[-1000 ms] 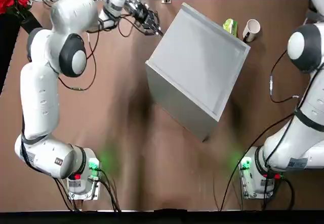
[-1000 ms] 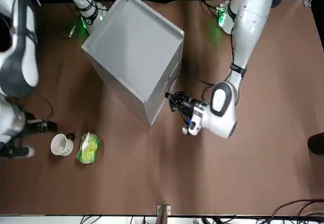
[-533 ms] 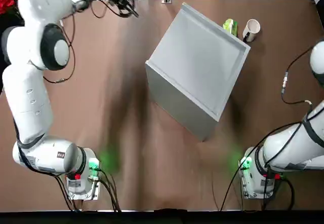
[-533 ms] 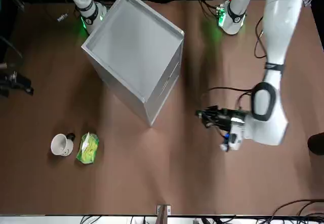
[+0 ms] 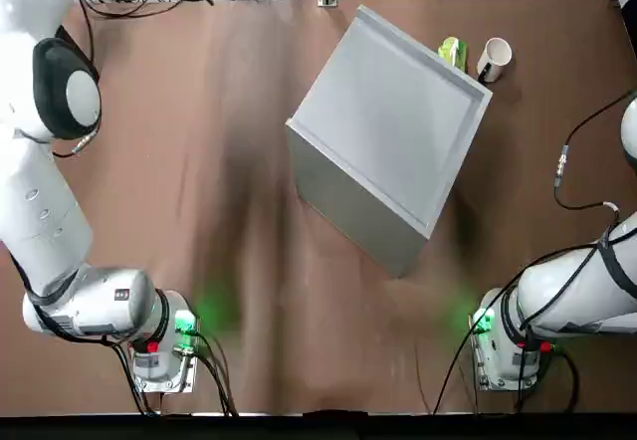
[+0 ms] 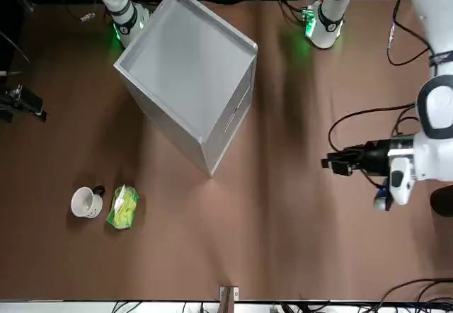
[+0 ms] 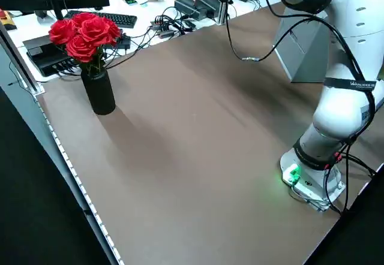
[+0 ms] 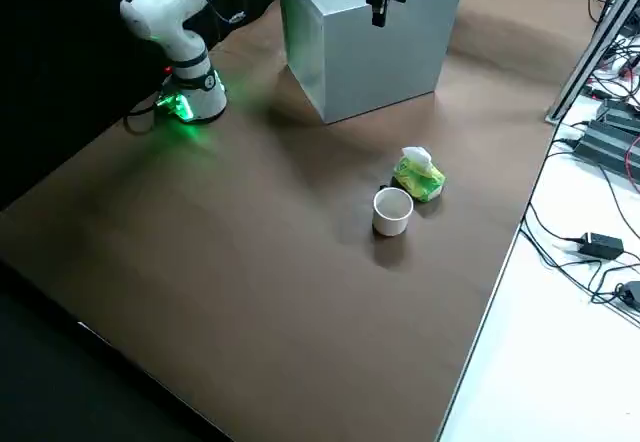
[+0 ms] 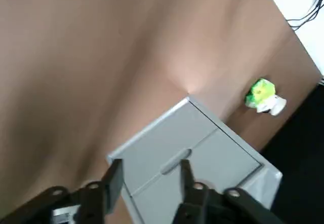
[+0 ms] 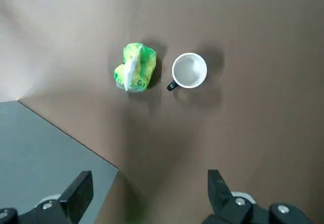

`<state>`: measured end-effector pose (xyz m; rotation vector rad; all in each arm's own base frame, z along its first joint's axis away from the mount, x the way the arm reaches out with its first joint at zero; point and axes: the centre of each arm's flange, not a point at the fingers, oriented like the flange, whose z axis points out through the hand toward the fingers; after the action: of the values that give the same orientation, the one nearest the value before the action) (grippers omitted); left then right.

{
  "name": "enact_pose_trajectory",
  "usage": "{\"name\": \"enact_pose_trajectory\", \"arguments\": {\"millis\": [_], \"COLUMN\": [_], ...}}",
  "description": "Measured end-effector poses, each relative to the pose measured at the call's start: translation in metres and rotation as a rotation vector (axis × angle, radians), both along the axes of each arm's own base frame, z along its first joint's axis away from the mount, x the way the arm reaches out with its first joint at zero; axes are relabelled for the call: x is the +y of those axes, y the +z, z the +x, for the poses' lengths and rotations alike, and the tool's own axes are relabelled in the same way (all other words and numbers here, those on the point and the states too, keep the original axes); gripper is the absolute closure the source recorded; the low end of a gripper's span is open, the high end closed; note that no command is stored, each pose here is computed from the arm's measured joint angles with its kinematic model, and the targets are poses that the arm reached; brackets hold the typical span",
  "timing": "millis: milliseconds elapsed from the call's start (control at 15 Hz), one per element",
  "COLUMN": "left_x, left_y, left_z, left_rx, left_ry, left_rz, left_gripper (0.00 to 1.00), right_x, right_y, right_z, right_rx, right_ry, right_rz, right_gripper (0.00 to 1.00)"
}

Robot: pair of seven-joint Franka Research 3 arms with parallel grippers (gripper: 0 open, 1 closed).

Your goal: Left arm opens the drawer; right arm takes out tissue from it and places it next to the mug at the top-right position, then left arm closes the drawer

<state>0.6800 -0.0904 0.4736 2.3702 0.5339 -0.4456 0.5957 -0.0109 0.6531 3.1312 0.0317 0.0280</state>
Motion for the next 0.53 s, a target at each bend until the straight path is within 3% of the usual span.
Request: {"name": "enact_pose_trajectory", "arguments": {"millis": [133, 200, 333, 533], "left_x": [0.020, 0.041, 0.051, 0.049], "left_y": [0.019, 0.039, 0.061, 0.106], "left_z": [-0.001, -0.005, -0.011, -0.026], "left_rx": [-0.077, -0.142, -0.202, -0.290], "left_ry": [-0.028, -0.055, -0.089, -0.119], "left_rz": [0.045, 0.115, 0.232, 0.365], "left_gripper": [0.36, 0.19, 0.02, 0.01], "right_x": [0.000, 0.001, 0.003, 0.004], "right_y": [0.003, 0.007, 0.009, 0.010], "right_z": [0.000, -0.002, -0.003, -0.003], "right_rx": [-0.014, -0.022, -0.027, -0.029], "right_ry": [0.000, 0.001, 0.004, 0.006], "right_rz": [0.000, 0.001, 0.003, 0.003], "right_gripper": [0.00, 0.00, 0.00, 0.00]}}
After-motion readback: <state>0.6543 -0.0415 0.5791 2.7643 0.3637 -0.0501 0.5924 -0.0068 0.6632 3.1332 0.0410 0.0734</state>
